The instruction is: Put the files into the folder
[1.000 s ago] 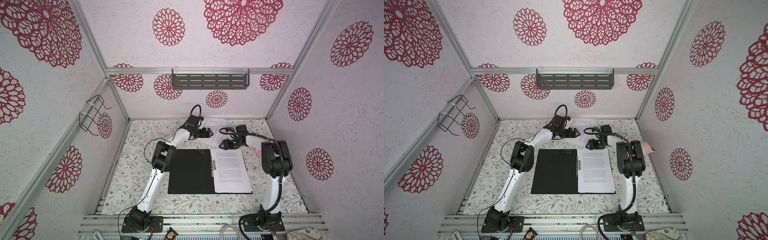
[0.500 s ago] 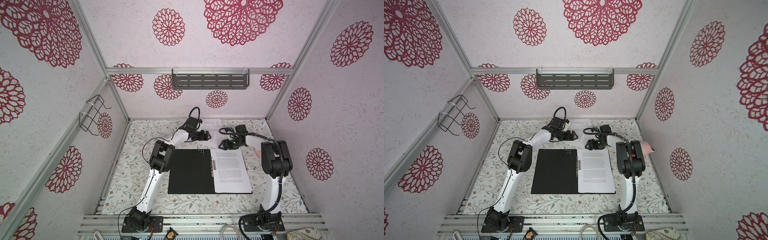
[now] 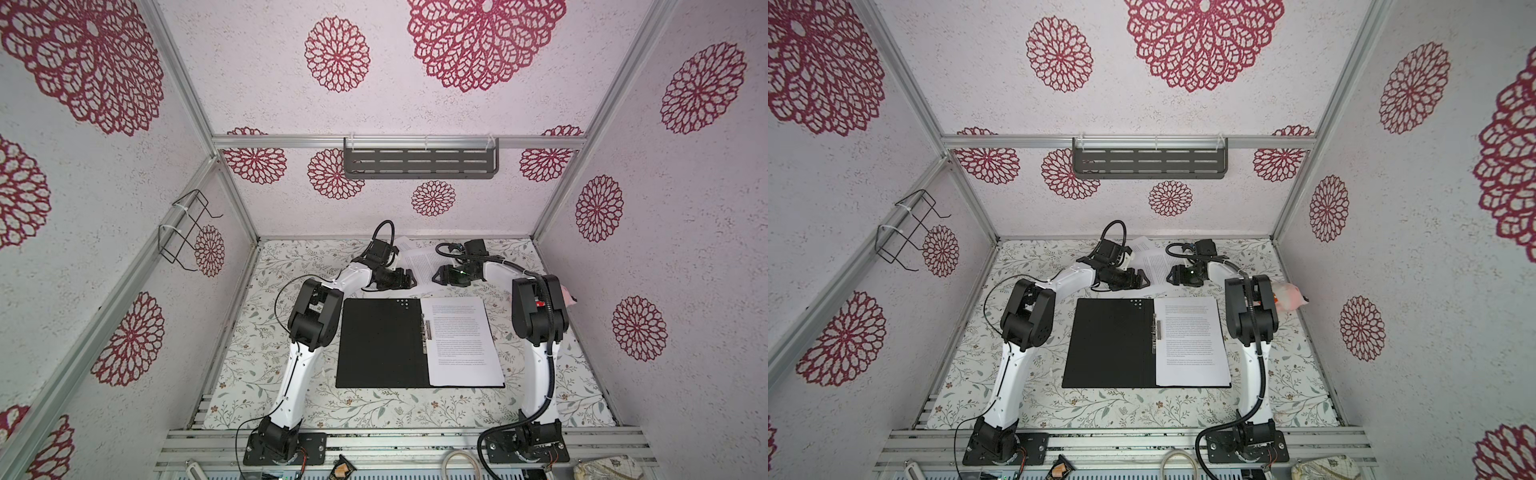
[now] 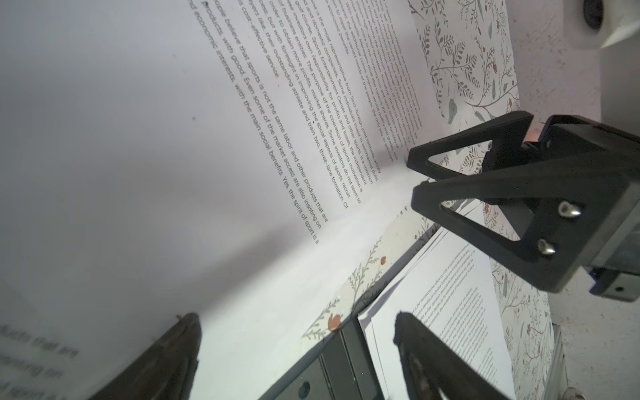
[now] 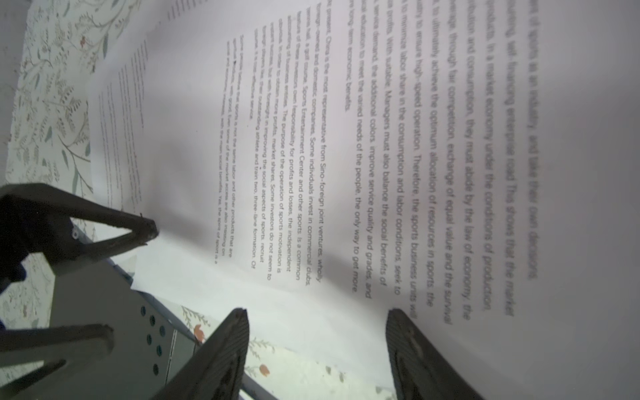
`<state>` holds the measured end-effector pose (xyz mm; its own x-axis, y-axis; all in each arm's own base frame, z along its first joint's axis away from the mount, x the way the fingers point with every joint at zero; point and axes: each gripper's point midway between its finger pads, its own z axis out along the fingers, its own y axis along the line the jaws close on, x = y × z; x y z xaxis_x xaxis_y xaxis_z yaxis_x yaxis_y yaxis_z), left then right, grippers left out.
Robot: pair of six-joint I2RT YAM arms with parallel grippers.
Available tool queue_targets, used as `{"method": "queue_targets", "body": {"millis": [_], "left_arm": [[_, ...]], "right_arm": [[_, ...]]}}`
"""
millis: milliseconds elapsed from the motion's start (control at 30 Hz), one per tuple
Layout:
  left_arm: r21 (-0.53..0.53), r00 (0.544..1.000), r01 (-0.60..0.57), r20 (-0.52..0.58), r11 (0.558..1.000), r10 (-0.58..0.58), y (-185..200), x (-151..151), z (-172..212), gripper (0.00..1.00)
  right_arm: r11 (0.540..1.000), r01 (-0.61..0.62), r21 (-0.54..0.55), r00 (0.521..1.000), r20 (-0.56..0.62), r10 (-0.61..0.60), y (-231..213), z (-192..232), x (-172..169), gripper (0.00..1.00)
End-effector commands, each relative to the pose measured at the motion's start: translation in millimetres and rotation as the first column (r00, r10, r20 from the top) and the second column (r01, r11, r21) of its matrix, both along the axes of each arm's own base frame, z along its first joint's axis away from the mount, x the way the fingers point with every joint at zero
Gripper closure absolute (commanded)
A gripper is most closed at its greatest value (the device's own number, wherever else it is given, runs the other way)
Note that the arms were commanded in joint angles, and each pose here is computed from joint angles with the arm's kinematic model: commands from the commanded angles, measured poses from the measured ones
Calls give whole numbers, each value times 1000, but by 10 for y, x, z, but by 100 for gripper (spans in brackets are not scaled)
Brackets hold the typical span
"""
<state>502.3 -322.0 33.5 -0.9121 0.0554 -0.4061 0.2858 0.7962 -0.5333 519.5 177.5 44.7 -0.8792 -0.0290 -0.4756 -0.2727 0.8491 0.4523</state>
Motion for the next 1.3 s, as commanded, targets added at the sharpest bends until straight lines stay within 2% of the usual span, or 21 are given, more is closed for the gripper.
{"method": "queue_targets", "body": {"millis": [0, 133, 233, 367, 700, 800, 933, 1133, 1267], "left_arm": [[124, 984, -66, -157, 990, 85, 308, -184, -482, 9], [127, 980, -74, -175, 989, 95, 323, -186, -559, 9], [127, 977, -77, -187, 989, 100, 340, -198, -601, 10], [121, 978, -76, -186, 990, 98, 328, -202, -606, 10], [114, 978, -75, -186, 991, 95, 335, -194, -617, 10], [112, 978, -73, -188, 991, 93, 328, -193, -631, 10], [110, 978, -73, -188, 991, 93, 326, -190, -637, 10], [106, 976, -70, -197, 992, 90, 319, -217, -672, 10], [107, 975, -66, -203, 992, 87, 339, -239, -677, 10]], "right_arm": [[997, 80, 12, 993, 90, -80, -73, 407, 115, 29], [978, 209, 5, 970, 122, -208, -452, 586, 140, 27], [953, 302, -38, 950, 97, -297, -748, 492, 108, 27], [933, 360, -24, 932, 44, -359, -900, 286, 44, 26], [913, 409, 14, 911, -66, -407, -805, -42, -41, 28], [907, 417, 54, 906, -108, -410, -665, -82, -81, 28], [875, 470, 118, 880, -139, -454, -591, -106, -106, 29], [824, 490, 284, 872, -161, -463, -407, -6, -28, 29], [817, 507, 276, 861, -130, -491, -478, 81, -22, 29]]}}
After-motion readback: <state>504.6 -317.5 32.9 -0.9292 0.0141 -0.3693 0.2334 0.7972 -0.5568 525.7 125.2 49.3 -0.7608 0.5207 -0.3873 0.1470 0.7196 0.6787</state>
